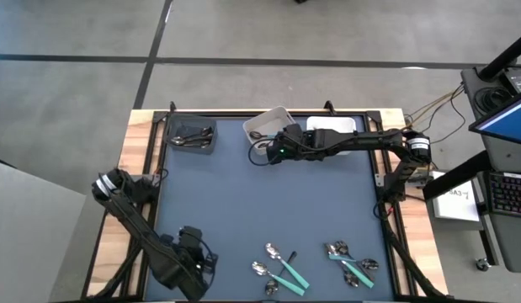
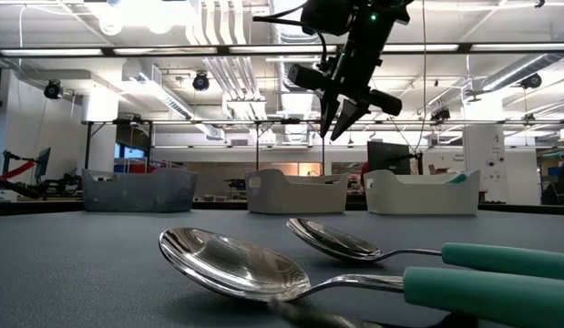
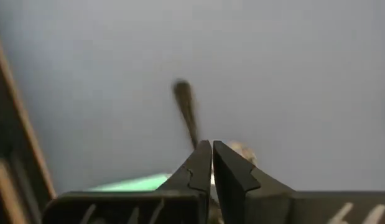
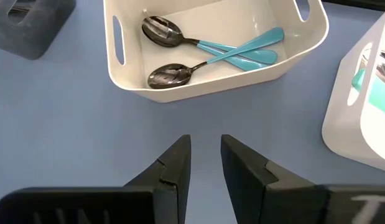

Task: Sort silverware by color (type)
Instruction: Put the black spoon into the black bin

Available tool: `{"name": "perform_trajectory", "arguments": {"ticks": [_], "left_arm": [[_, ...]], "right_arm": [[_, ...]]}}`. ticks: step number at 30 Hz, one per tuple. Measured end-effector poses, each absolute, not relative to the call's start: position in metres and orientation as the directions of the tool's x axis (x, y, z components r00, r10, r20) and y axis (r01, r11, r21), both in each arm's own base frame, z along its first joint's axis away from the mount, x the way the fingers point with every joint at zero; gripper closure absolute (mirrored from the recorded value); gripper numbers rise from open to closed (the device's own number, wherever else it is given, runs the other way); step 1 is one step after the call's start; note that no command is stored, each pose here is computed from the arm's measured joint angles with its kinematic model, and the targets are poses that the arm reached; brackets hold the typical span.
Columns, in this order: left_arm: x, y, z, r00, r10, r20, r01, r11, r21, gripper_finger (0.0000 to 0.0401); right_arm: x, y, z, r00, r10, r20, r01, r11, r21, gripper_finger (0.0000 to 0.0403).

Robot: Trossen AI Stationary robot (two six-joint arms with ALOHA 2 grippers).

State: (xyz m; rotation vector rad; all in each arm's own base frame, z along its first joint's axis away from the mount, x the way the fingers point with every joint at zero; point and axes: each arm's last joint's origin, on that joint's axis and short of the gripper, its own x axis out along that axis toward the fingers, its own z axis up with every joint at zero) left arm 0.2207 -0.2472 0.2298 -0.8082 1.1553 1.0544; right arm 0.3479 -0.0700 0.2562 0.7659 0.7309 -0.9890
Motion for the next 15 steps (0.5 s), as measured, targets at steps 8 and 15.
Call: {"name": "perform_trajectory", "arguments": {"ticks": [8,15], "left_arm": [[0.233,-0.276,0.193,0.062,0.067,-0.996,-0.968,0.245,-0.044,0.0395],[0.239,-0.298,0.177,0.010,0.084,-0.996,-0.979,0.202,0.007,0.0333]], "right_arm": [[0.348,-0.070,0.256,0.367,-0.443,-0.818,0.912,0.345,0.222,0.0323],[0.348,-0.070,0.256,0.367,-0.443,-0.818,0.912,0.345,0.222,0.0323]]}}
